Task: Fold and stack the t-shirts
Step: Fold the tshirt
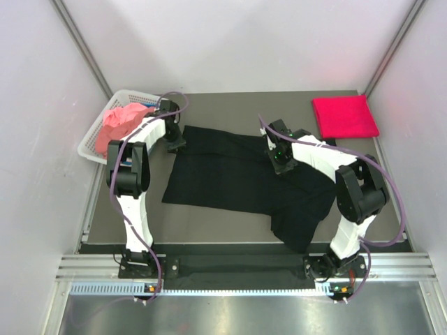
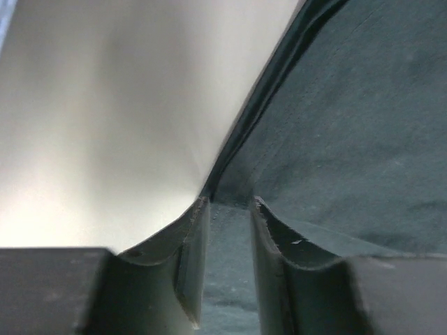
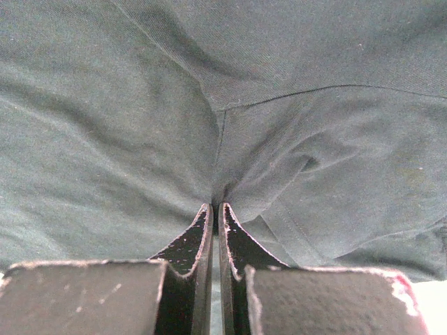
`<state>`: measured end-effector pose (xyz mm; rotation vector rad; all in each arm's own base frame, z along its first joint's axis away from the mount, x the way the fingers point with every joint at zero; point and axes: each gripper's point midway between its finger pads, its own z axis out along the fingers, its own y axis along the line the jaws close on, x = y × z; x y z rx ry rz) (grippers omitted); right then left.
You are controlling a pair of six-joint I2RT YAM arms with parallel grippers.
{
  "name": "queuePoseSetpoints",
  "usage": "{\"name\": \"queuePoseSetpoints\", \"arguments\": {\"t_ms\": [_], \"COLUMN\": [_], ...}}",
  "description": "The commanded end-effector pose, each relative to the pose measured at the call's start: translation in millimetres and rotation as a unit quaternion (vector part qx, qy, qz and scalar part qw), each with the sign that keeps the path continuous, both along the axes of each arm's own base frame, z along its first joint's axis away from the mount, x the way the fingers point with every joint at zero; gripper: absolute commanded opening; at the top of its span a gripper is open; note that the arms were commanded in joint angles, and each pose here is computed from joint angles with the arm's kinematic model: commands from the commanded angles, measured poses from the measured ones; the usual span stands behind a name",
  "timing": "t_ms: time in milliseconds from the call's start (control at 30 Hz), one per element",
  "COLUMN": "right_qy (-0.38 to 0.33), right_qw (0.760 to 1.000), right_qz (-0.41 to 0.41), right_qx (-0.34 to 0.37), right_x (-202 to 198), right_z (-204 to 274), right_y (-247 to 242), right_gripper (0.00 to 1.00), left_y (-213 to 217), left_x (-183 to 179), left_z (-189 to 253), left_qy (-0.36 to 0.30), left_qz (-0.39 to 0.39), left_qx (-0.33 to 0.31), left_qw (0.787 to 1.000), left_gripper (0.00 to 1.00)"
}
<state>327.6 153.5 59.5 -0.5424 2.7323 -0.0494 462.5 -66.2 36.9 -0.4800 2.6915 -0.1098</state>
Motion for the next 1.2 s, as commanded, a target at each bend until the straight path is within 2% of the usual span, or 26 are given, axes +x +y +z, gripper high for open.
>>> {"name": "queuePoseSetpoints", "arguments": {"t_ms": [0,67,133,167,367,633,667,733,767,800,900,1067,1167], "right_qy": [-0.007,-0.008,-0.006,-0.006,0.002,0.006,0.005,0.003,-0.002,-0.011,-0.031,-0.069,-0.081], "right_qw": [1.000,1.000,1.000,1.000,1.000,1.000,1.000,1.000,1.000,0.999,0.992,0.958,0.936], "right_qz": [0.004,0.004,0.003,0.002,0.007,0.017,0.019,0.015,-0.003,-0.018,-0.095,-0.252,-0.324], "right_qx": [0.008,0.006,0.000,-0.002,-0.015,-0.014,-0.007,0.009,0.017,0.026,0.076,0.119,0.116], "right_x": [-3.1,-2.9,-4.4,-4.6,-11.3,-15.2,-14.6,-13.1,-10.9,-7.5,3.4,8.5,1.0], "right_z": [10.5,10.1,8.8,9.2,10.4,11.3,11.7,13.5,16.0,22.4,39.9,51.7,42.6], "right_y": [0.8,0.2,-2.4,-3.7,-11.6,-12.3,-9.0,-3.5,-2.8,-3.6,-15.6,-72.6,-116.0], "right_gripper": [0.00,0.00,0.00,0.00,0.00,0.00,0.01,0.11,0.21,0.24,0.29,0.33,0.33], "left_y": [-0.8,-0.5,4.4,6.1,25.4,23.3,22.2,18.3,17.7,15.6,12.0,0.9,-26.7], "left_x": [2.9,5.7,8.4,9.7,18.8,23.2,22.3,23.8,23.0,24.6,26.4,35.2,45.5], "left_z": [-2.0,-4.5,-6.4,-5.7,0.7,-6.0,-6.2,-1.7,0.5,7.4,23.6,54.4,70.7], "left_qy": [-0.008,-0.007,-0.001,0.000,-0.003,0.009,0.012,0.009,0.009,0.002,-0.014,-0.045,-0.082], "left_qz": [-0.013,-0.012,-0.005,-0.003,0.019,0.017,0.014,0.009,0.007,0.006,0.004,-0.007,-0.043], "left_qx": [0.001,0.005,0.017,0.022,0.073,0.072,0.069,0.060,0.058,0.052,0.041,0.013,-0.044], "left_qw": [1.000,1.000,1.000,1.000,0.997,0.997,0.997,0.998,0.998,0.999,0.999,0.999,0.995], "left_gripper": [0.32,0.24,0.02,0.00,0.00,0.00,0.00,0.00,0.03,0.16,0.29,0.33,0.35]}}
